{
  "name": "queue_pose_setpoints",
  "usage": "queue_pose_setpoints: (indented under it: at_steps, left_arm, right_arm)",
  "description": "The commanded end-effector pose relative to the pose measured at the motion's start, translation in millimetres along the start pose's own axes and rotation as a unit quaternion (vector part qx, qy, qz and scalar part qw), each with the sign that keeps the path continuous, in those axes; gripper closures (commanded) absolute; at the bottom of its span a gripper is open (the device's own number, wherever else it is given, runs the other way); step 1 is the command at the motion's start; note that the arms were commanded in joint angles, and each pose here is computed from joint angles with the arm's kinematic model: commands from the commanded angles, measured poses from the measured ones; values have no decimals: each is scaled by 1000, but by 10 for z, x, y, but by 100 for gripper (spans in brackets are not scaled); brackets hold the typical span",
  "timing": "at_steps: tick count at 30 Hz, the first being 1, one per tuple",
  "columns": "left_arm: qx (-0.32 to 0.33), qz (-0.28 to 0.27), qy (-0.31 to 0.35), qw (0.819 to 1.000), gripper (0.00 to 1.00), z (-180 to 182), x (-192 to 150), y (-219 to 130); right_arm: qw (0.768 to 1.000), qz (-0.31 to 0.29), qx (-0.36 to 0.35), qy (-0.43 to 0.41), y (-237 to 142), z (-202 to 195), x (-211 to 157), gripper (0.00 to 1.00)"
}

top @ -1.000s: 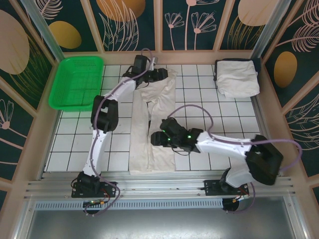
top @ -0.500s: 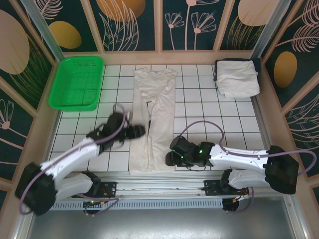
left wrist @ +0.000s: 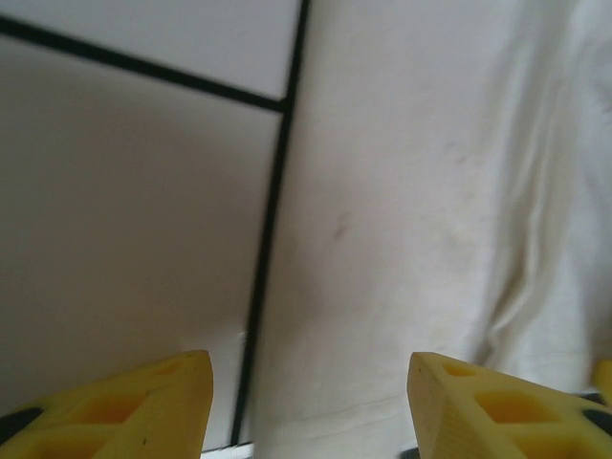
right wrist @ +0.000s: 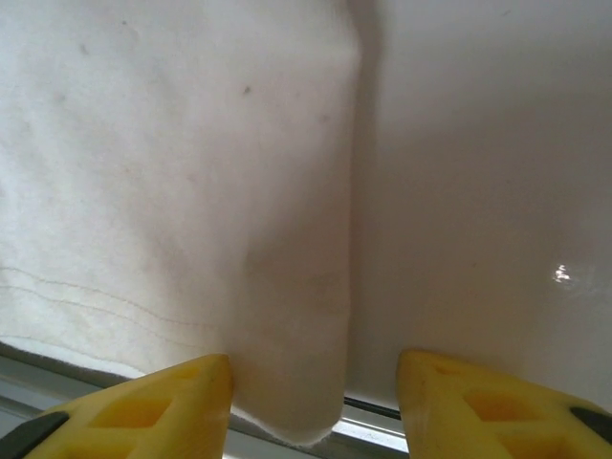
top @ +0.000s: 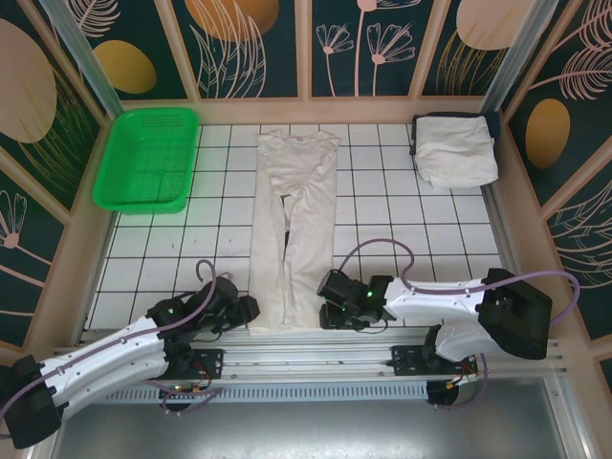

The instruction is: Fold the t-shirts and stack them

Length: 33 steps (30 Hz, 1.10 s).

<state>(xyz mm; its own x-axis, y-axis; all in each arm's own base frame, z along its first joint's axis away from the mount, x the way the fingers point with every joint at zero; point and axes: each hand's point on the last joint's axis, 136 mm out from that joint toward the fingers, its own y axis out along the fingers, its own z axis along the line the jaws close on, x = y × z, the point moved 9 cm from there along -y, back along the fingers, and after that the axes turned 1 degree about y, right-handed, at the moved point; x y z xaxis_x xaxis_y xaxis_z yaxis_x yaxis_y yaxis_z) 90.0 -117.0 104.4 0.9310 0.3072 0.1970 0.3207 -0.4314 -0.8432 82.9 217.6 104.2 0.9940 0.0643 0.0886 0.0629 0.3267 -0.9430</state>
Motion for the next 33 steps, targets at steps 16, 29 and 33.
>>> queue_pose_setpoints:
  at_steps: [16,29,33]
  left_arm:
    - [-54,59,46,996,71,-118,-215,100]
    - [-87,-5,64,994,100,-320,-58,-138]
    - [-57,-96,86,990,100,-627,248,-334]
  right_arm:
    - [999,14,33,-7,-78,148,-3,86]
    - [998,-34,41,-15,-385,322,310,100]
    - [995,-76,68,-13,-576,393,665,100]
